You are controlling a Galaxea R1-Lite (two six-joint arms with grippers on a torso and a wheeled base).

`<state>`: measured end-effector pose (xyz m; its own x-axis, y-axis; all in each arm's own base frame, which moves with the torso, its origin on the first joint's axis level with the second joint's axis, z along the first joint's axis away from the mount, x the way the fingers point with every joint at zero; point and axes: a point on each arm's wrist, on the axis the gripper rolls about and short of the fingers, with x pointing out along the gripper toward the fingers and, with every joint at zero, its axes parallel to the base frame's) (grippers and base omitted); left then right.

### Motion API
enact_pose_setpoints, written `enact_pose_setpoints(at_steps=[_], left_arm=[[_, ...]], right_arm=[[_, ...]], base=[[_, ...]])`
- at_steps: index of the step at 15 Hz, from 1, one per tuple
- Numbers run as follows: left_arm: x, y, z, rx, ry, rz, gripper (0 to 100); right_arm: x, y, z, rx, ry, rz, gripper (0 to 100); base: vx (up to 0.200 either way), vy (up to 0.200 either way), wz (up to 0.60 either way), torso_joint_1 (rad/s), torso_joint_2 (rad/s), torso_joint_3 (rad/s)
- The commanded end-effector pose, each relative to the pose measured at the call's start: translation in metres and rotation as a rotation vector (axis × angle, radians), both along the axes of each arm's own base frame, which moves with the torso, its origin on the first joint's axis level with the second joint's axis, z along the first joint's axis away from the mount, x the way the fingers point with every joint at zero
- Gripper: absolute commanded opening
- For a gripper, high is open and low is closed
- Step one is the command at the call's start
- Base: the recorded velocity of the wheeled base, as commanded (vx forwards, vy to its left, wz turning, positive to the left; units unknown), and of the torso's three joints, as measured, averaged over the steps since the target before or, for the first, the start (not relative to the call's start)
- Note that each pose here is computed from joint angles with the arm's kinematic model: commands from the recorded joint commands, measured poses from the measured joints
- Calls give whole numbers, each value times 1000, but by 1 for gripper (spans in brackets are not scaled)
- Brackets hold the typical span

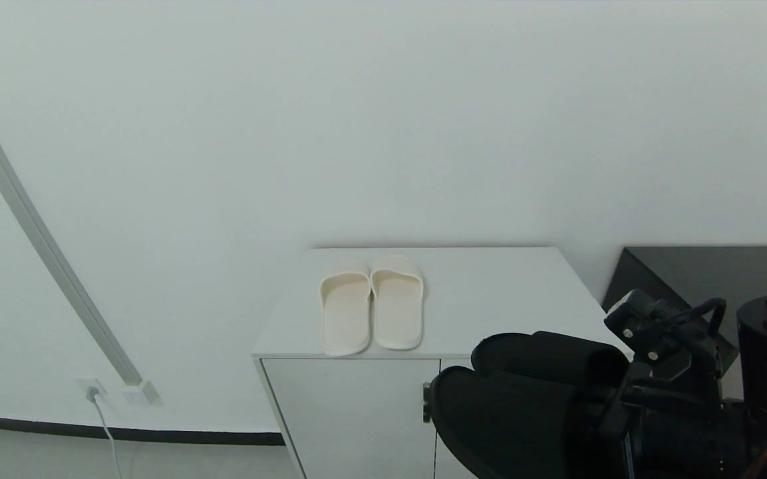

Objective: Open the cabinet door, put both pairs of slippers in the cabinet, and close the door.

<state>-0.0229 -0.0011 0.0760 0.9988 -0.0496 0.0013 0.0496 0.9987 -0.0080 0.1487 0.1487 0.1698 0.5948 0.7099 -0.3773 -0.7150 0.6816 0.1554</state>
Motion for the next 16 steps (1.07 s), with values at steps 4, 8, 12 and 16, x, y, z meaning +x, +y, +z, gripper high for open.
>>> enact_pose_setpoints(at_steps=[4,8,12,16], left_arm=[[0,0,0,0,1,0,100],[0,0,0,0,0,0,100],[0,0,0,-1,1,0,100],[0,0,0,-1,1,0,100]], right_arm=[[-1,0,-3,-17,-5,7,0],[-1,-1,-3,-19,-2,8,0],[-1,-1,-3,-19,-2,8,0],[-2,-1,-5,-22,1,12,0]], base=[[0,0,0,-166,380,210],[0,0,0,-206,459,260],[0,0,0,-232,547,322],[0,0,0,-210,531,317]])
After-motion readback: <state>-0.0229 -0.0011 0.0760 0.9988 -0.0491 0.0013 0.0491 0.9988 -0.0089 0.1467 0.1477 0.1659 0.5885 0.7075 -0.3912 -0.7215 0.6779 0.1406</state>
